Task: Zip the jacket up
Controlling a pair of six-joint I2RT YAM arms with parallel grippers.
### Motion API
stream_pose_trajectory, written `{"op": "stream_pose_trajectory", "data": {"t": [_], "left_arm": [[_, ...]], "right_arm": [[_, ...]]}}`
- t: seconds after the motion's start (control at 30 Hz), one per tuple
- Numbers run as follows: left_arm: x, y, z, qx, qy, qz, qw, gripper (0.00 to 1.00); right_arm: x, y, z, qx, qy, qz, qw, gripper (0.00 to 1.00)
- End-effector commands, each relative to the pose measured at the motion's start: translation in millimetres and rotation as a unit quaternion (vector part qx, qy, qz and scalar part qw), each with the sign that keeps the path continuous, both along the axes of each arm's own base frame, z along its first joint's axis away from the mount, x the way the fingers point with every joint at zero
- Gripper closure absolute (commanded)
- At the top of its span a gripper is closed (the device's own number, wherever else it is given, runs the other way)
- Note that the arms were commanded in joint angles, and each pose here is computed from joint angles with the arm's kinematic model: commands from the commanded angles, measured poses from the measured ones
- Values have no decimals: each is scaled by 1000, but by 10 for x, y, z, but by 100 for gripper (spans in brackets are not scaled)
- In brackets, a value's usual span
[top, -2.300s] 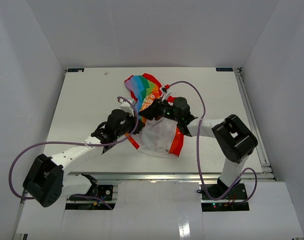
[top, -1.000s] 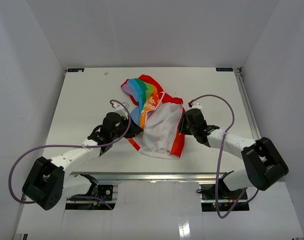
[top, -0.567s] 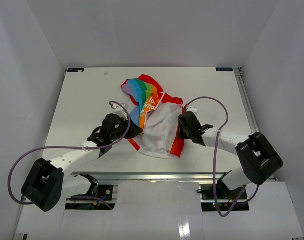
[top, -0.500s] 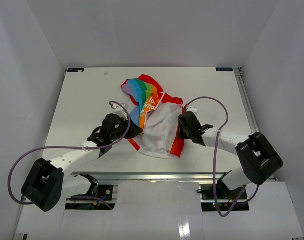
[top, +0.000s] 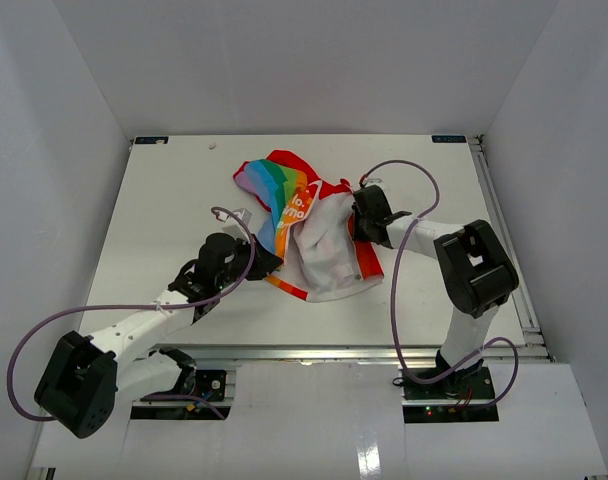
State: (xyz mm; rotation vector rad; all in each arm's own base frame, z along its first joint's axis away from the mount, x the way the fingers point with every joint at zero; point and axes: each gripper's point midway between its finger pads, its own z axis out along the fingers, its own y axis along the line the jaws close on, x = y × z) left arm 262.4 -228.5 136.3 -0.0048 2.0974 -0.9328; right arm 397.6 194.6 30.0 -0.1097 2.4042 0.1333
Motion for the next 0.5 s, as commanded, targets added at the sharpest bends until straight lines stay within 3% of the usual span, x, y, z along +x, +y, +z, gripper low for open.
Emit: {"op": "stream_pose_trajectory", "data": {"t": [0.0, 0.1, 0.47], "left_arm": [[-17, -5, 32, -4, -2, -1, 1000, 100], [-14, -25, 12, -2, 0, -6, 1000, 100], [-11, -47, 13, -2, 0, -12, 1000, 100]], "right_arm": [[-44, 26, 424, 1, -29, 26, 999, 65], [-259, -39, 648, 10, -53, 29, 998, 64], [-917, -199, 316, -2, 32, 84, 996, 61]]}}
